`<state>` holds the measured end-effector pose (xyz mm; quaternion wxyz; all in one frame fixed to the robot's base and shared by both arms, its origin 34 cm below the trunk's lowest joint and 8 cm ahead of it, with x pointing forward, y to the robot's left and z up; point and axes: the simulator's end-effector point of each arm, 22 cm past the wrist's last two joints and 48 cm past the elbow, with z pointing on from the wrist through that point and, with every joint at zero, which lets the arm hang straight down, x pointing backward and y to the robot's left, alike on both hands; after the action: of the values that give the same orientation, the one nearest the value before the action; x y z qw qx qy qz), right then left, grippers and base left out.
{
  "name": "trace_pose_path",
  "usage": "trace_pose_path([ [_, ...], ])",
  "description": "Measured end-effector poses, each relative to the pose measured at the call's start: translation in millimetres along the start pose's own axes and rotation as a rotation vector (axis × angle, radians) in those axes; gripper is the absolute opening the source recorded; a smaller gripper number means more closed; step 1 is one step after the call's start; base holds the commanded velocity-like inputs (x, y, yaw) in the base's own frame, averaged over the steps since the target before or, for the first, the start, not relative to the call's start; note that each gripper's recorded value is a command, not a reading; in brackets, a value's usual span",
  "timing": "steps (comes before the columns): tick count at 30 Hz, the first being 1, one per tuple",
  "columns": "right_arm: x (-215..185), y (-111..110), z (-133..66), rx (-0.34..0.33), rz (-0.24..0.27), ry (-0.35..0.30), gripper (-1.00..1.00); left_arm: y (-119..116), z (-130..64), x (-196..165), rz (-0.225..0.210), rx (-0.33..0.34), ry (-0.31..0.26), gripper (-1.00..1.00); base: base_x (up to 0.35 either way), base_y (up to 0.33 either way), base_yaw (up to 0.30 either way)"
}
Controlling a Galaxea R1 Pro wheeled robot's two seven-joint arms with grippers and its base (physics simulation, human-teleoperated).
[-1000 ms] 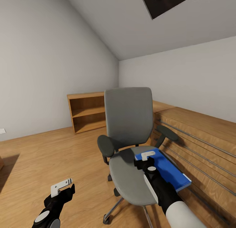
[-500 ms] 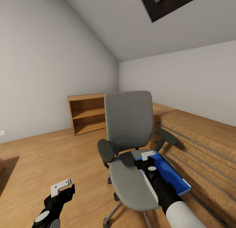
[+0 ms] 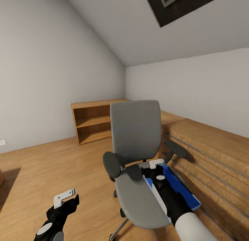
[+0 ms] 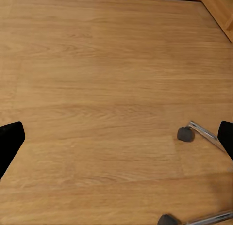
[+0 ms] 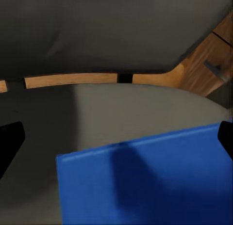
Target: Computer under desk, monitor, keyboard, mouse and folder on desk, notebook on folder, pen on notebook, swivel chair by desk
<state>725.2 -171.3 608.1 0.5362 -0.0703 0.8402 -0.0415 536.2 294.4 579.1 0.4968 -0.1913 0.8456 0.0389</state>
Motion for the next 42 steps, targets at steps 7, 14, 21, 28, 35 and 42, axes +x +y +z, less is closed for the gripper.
trace_pose_path([
  [7,-31,-2,-14.9,-0.001,0.017,-0.054,1.0,-3,-4.7,-15,0.001,-0.001,0.0,1.0,0.0,0.0,0.0],
  [14,-49,-3,-41.9,-0.005,0.05,-0.114,1.0,-3,-5.4,-17,0.001,0.0,0.0,1.0,0.0,0.0,0.0],
  [21,-53,-1,-68.1,-0.011,0.078,-0.16,1.0,-3,-5.5,-17,0.0,0.0,0.0,1.0,0.0,0.0,0.0],
  [28,-56,1,-72.9,-0.021,0.095,-0.172,1.0,-3,-5.4,-17,0.001,0.0,0.0,1.0,0.0,0.0,0.0],
  [35,-61,5,-75.6,-0.045,0.139,-0.182,1.0,-3,-5.4,-17,0.001,0.0,0.0,1.0,0.0,0.0,0.0],
  [42,-67,5,-80.0,-0.05,0.158,-0.199,1.0,-3,-5.2,-17,0.0,-0.001,-0.001,1.0,-0.099,0.086,-0.039],
])
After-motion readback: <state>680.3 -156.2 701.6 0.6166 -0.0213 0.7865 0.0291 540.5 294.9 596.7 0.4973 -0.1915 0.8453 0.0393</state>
